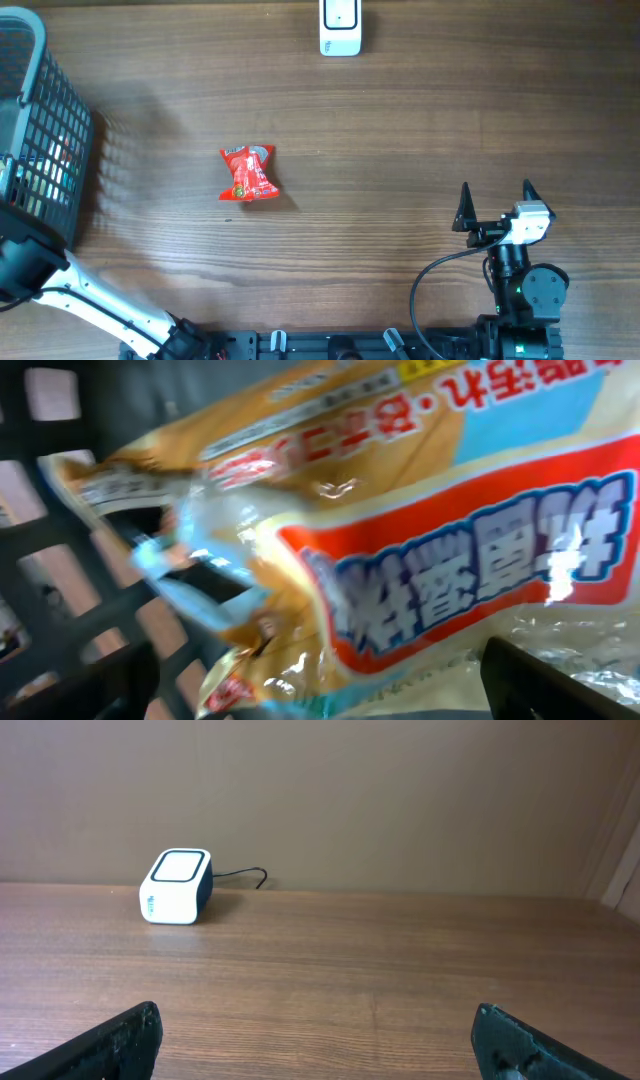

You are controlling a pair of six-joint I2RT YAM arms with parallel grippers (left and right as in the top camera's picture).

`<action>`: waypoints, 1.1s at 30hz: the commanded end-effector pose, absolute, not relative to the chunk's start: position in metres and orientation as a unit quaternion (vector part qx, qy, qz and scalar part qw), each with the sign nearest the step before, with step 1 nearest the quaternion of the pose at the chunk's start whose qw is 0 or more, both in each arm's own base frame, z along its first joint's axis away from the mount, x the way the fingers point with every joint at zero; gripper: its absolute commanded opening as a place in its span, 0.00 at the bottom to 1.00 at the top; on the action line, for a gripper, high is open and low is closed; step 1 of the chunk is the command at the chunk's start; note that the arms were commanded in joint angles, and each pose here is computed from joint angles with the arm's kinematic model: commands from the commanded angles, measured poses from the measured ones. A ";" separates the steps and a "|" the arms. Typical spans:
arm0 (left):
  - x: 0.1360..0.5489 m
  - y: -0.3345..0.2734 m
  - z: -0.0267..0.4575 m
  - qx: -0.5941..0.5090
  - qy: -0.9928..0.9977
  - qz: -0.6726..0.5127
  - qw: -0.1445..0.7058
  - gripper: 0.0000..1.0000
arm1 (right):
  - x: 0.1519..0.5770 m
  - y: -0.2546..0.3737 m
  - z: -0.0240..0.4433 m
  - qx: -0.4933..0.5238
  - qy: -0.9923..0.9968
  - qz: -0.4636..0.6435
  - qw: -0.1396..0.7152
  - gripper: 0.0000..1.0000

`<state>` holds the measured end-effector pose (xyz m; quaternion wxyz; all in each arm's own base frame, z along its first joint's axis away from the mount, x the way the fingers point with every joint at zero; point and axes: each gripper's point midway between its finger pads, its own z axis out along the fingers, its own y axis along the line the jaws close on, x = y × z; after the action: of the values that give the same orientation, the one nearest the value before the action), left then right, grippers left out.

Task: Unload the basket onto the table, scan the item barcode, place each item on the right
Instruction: 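Reach the left gripper back into the basket toward the yellow package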

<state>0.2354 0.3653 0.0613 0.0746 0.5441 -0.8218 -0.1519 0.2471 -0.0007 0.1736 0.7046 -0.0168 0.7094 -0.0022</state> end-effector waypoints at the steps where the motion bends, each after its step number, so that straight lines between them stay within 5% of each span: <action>1: 0.240 0.359 0.042 0.540 -0.828 -0.130 0.074 1.00 | 0.247 -0.004 0.175 -0.008 0.706 -0.006 0.708 1.00; 9: 0.265 0.348 0.015 0.548 -0.833 -0.061 0.029 0.95 | 0.247 -0.004 0.175 -0.008 0.706 -0.006 0.708 1.00; 18: 0.275 0.347 0.007 0.550 -0.834 -0.045 0.008 0.19 | 0.247 -0.004 0.175 -0.008 0.706 -0.006 0.708 1.00; 19: 0.277 0.346 0.006 0.550 -0.834 -0.037 0.004 0.04 | 0.247 -0.004 0.175 -0.008 0.706 -0.006 0.708 1.00; 27: 0.285 0.346 0.018 0.551 -0.834 -0.024 -0.015 0.04 | 0.247 -0.004 0.175 -0.008 0.706 -0.006 0.708 0.99; 33: 0.313 0.351 0.106 0.555 -0.823 0.001 -0.118 0.04 | 0.247 -0.004 0.175 -0.008 0.706 -0.006 0.708 1.00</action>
<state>0.2833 0.3553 0.0463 -0.0318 0.5542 -0.8306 -0.0449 0.2471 -0.0006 0.1736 0.7046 -0.0169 0.7094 -0.0020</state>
